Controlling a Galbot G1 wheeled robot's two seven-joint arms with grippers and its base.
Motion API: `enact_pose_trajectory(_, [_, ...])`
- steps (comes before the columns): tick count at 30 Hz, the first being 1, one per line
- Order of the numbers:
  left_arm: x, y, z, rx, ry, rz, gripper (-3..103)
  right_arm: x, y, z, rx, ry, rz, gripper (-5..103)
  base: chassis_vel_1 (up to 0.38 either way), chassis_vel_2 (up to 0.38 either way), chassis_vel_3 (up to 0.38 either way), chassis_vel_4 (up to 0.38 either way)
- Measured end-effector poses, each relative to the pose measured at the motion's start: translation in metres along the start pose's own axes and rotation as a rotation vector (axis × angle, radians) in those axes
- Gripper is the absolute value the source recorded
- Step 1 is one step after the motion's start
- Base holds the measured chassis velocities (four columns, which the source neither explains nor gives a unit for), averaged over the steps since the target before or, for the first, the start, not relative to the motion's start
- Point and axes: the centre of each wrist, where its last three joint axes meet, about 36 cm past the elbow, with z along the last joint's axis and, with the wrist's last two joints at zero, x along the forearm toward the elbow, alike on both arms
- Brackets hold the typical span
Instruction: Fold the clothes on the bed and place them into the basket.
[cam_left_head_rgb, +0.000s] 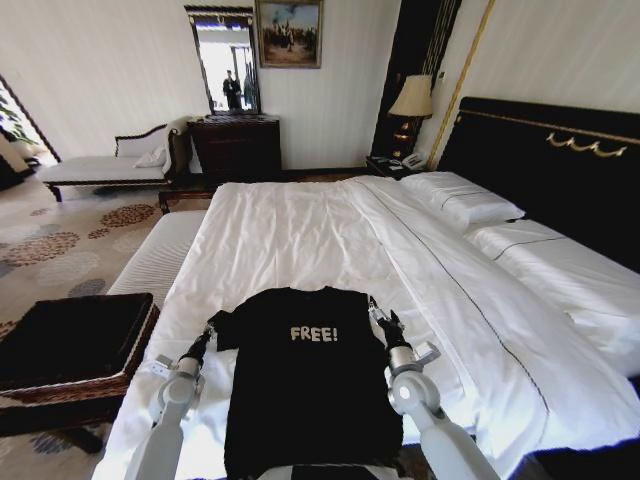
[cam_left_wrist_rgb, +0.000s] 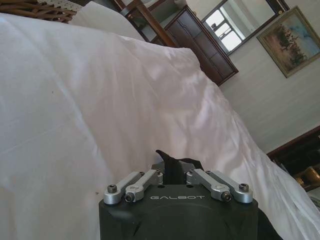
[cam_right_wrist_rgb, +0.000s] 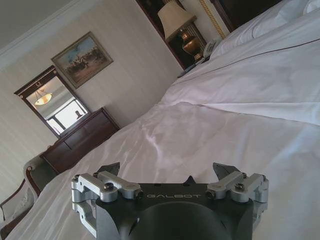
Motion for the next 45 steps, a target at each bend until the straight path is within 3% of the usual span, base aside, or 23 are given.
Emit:
enact_pose_trajectory(2, [0.0, 0.0, 0.0, 0.0, -0.001, 0.001, 7, 0.0, -0.001, 0.001, 0.003, 0.003, 0.003, 100, 0.0, 0.0, 0.0, 0.0])
enact_pose_trajectory(4, [0.0, -0.001, -0.001, 0.0, -0.004, 0.004, 3, -0.001, -0.001, 0.001, 0.007, 0.004, 0.004, 100, 0.0, 0.0, 0.0, 0.0])
enact_pose_trajectory(9, [0.007, -0.008, -0.01, -0.012, -0.024, 0.024, 0, -0.006, -0.002, -0.002, 0.016, -0.002, 0.003, 100, 0.0, 0.0, 0.0, 0.0])
enact_pose_trajectory(14, [0.026, -0.038, -0.017, -0.066, -0.029, 0.113, 0, -0.011, -0.003, 0.0, 0.016, -0.001, 0.006, 100, 0.0, 0.0, 0.0, 0.0])
enact_pose_trajectory(18, [0.035, -0.072, 0.006, -0.179, 0.025, 0.209, 0, -0.014, 0.0, 0.004, 0.013, 0.004, 0.004, 100, 0.0, 0.0, 0.0, 0.0])
enact_pose_trajectory(23, [0.033, -0.087, 0.029, -0.206, 0.068, 0.242, 0, -0.015, 0.0, 0.003, 0.015, 0.002, 0.004, 100, 0.0, 0.0, 0.0, 0.0])
enact_pose_trajectory(32, [0.031, -0.105, 0.064, -0.157, 0.13, 0.273, 0, -0.016, -0.005, 0.002, 0.017, -0.003, 0.017, 100, 0.0, 0.0, 0.0, 0.0])
enact_pose_trajectory(38, [0.029, -0.117, 0.081, -0.069, 0.155, 0.292, 0, -0.019, -0.002, 0.007, 0.024, 0.007, 0.006, 100, 0.0, 0.0, 0.0, 0.0])
enact_pose_trajectory(45, [0.031, -0.12, 0.097, -0.042, 0.179, 0.285, 0, -0.02, -0.006, 0.005, 0.043, 0.01, 0.005, 100, 0.0, 0.0, 0.0, 0.0])
